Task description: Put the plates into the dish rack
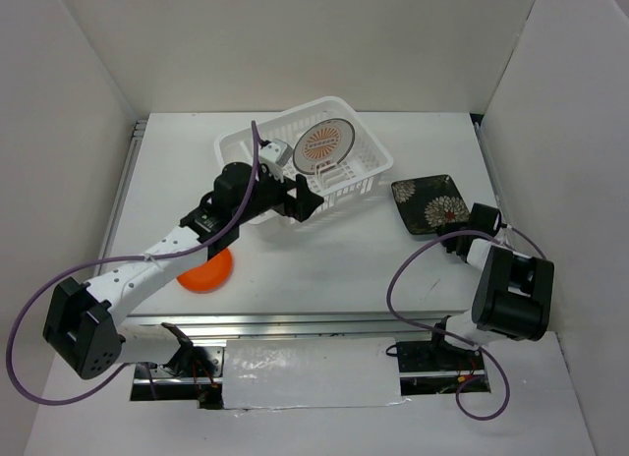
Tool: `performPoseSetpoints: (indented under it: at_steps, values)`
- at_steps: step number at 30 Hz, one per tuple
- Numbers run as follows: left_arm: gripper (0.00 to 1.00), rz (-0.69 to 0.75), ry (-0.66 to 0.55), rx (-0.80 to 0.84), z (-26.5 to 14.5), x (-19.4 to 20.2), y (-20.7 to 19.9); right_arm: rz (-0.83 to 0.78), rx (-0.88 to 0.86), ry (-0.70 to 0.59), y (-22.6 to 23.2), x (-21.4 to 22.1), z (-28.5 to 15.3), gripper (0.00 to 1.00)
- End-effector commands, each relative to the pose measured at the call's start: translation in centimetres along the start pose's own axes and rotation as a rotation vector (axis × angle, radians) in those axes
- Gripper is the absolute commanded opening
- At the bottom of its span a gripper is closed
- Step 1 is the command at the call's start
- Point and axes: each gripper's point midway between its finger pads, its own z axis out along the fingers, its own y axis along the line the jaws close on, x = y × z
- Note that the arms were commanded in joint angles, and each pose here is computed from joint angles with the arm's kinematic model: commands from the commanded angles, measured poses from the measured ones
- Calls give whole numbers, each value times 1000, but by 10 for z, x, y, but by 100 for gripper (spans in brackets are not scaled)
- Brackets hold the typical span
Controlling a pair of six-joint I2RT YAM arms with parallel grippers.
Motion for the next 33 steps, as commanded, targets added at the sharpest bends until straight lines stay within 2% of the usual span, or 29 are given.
performPoseSetpoints:
  at_steps: [1, 11, 19, 23, 33]
  values:
    - [99, -2, -79, 28, -8, -22, -8, -11, -14, -9, 8, -3, 5, 0]
    - [100, 0, -65, 53, -11, -22, -13, -37, -110, 17, 13, 3, -6, 0]
    - [99, -8, -63, 126, -12, -24, -27, -79, -182, -110, 18, -17, -45, 0]
    - [100, -17, -55, 140, -10, -23, -30, -87, -271, -176, 32, -30, -74, 0]
    - [99, 9, -29, 139, -7, -29, -36, -120, -388, -218, 54, -39, -118, 0]
